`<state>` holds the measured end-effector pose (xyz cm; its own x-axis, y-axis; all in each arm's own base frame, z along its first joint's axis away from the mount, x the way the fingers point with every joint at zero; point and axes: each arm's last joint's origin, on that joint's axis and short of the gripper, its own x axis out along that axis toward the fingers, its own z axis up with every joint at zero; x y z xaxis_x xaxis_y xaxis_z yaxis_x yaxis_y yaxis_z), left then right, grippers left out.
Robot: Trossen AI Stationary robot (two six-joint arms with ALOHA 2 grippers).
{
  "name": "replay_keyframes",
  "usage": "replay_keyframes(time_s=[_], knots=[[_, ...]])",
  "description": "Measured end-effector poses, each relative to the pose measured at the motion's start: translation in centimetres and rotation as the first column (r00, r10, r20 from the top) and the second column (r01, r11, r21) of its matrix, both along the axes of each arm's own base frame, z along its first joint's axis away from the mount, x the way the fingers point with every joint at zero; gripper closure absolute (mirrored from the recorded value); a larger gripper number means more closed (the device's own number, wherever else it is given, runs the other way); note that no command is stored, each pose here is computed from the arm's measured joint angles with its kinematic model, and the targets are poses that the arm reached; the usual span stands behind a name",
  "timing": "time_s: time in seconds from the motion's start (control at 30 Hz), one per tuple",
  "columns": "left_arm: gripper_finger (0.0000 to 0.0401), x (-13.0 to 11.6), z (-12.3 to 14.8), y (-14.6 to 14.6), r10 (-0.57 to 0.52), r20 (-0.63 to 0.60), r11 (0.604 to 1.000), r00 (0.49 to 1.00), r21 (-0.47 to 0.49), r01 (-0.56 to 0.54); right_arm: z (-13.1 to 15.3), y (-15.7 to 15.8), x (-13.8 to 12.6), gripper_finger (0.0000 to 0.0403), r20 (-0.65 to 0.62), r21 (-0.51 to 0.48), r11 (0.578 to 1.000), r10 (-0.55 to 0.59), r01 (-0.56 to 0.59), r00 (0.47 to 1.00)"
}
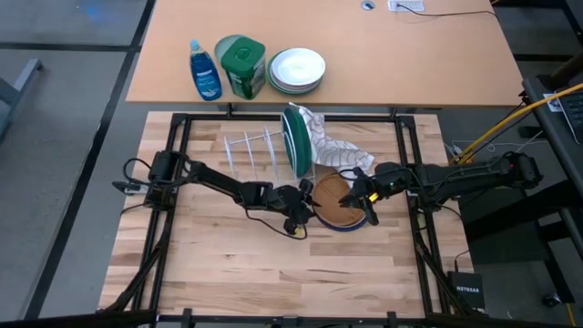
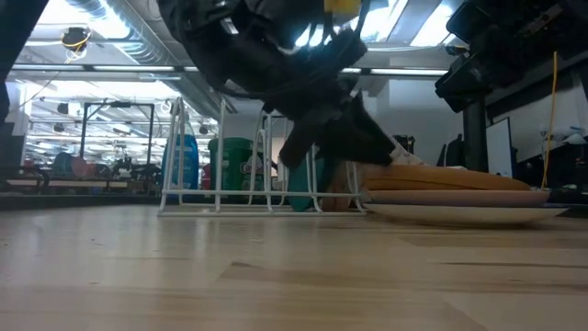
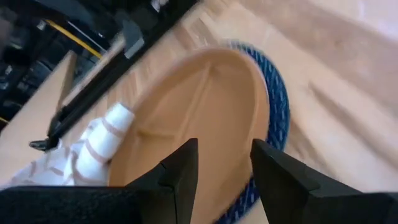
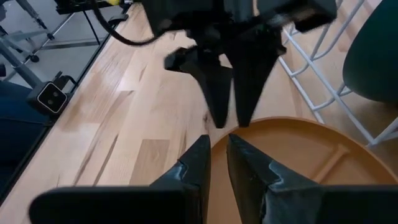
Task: Sort dishes
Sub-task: Put the brown plate into the dish rack
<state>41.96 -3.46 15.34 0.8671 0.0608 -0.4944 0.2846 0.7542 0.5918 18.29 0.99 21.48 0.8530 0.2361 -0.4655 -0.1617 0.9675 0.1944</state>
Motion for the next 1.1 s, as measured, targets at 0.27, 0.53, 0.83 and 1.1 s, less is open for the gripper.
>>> replay_keyframes(time_s=[0.27,0.53,0.83,1.1], knots=[[0.0262,-0.2,-0.5,1.5,-0.010,-0.057,1.000,0.998,0.002,0.010,0.0,0.0,0.0,0.0345,0.000,0.000,1.000,0.000,0.000,1.000],[0.0262,-0.3,-0.8,2.8,-0.071,-0.098,0.998,0.993,-0.009,0.070,0.0,0.0,0.0,0.0345,-0.001,0.000,1.000,0.000,0.000,1.000],[0.0262,-0.7,-1.3,2.4,-0.112,-0.167,0.993,0.980,0.019,0.117,0.0,0.0,0.0,0.0345,0.000,0.000,1.000,0.000,0.000,1.000],[0.0262,-0.5,-1.0,1.9,-0.097,-0.126,0.995,0.987,-0.020,0.095,0.0,0.0,0.0,0.0345,-0.003,-0.001,1.000,-0.012,0.012,1.000]])
